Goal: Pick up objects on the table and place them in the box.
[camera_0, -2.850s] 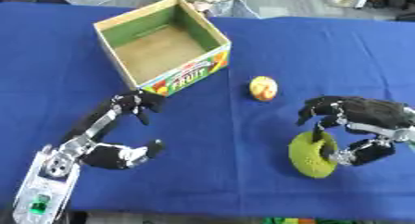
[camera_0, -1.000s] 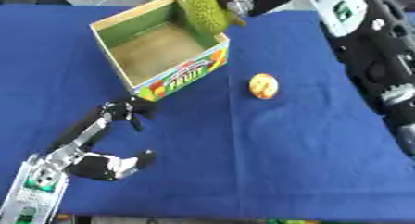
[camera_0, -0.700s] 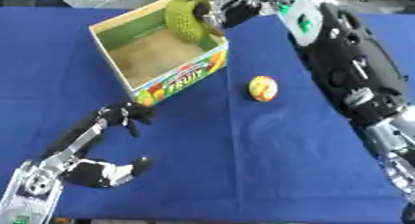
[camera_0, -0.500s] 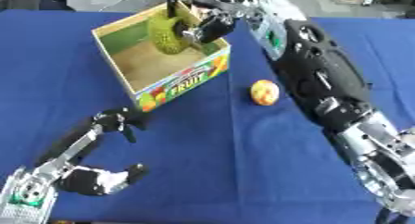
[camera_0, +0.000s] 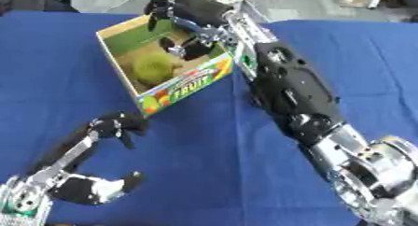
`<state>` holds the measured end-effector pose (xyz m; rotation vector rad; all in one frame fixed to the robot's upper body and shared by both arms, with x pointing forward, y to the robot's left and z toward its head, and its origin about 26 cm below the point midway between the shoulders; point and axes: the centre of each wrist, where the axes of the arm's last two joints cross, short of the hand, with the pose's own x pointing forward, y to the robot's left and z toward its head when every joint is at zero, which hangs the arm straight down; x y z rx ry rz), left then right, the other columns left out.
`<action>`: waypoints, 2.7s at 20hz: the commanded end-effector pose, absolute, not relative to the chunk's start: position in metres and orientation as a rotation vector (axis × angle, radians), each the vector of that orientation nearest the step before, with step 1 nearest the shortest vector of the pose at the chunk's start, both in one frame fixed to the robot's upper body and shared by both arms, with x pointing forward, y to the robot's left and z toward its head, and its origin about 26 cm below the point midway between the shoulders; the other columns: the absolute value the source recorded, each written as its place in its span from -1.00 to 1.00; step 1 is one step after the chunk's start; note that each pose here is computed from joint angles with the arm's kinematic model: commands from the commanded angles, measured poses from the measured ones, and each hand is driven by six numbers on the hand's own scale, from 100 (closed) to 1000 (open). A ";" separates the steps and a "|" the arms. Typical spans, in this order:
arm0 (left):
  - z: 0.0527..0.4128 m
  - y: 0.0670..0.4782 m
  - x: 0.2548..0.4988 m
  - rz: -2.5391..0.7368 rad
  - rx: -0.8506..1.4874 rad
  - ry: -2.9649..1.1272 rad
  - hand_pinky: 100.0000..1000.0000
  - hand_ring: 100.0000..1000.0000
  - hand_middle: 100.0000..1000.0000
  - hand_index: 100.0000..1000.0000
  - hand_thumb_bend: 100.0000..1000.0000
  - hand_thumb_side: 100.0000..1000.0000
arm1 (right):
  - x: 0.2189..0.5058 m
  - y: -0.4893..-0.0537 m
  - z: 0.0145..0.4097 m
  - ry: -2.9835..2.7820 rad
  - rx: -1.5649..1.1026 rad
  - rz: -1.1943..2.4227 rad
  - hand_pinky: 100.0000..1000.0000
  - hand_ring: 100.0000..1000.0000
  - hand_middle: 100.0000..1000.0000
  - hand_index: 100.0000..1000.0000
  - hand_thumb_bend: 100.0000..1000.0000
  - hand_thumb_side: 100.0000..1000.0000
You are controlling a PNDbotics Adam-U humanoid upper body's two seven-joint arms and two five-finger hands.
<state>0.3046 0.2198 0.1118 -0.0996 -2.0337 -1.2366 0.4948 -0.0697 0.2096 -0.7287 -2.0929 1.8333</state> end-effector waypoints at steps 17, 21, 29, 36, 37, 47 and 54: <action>0.112 0.225 0.303 -1.226 -0.078 -2.031 0.04 0.43 0.46 0.73 -0.20 0.10 | 0.493 -0.095 0.261 -2.239 -0.804 1.646 0.86 0.73 0.55 0.87 -1.00 -1.00; 0.111 0.228 0.303 -1.221 -0.065 -2.024 0.04 0.43 0.46 0.73 -0.20 0.10 | 0.483 -0.104 0.289 -2.330 -0.759 1.622 0.86 0.74 0.56 0.88 -1.00 -1.00; 0.110 0.232 0.302 -1.210 -0.039 -2.014 0.04 0.43 0.46 0.73 -0.20 0.10 | 0.468 -0.138 0.303 -2.303 -0.718 1.658 0.87 0.75 0.57 0.87 -1.00 -1.00; 0.109 0.234 0.302 -1.205 -0.029 -2.014 0.04 0.43 0.46 0.73 -0.20 0.10 | 0.476 -0.168 0.264 -2.105 -0.658 1.697 0.89 0.76 0.58 0.86 -1.00 -0.78; 0.110 0.234 0.302 -1.205 -0.029 -2.015 0.04 0.43 0.46 0.73 -0.21 0.10 | 0.478 -0.172 0.256 -2.073 -0.647 1.693 0.90 0.76 0.57 0.85 -1.00 -0.65; 0.110 0.233 0.302 -1.201 -0.028 -2.020 0.04 0.43 0.46 0.73 -0.21 0.10 | 0.491 -0.201 0.191 -1.831 -0.579 1.595 0.91 0.75 0.54 0.81 -1.00 -0.19; 0.110 0.234 0.302 -1.200 -0.027 -2.020 0.04 0.43 0.46 0.73 -0.21 0.10 | 0.493 -0.211 0.168 -1.750 -0.580 1.580 0.92 0.76 0.54 0.78 -1.00 -0.10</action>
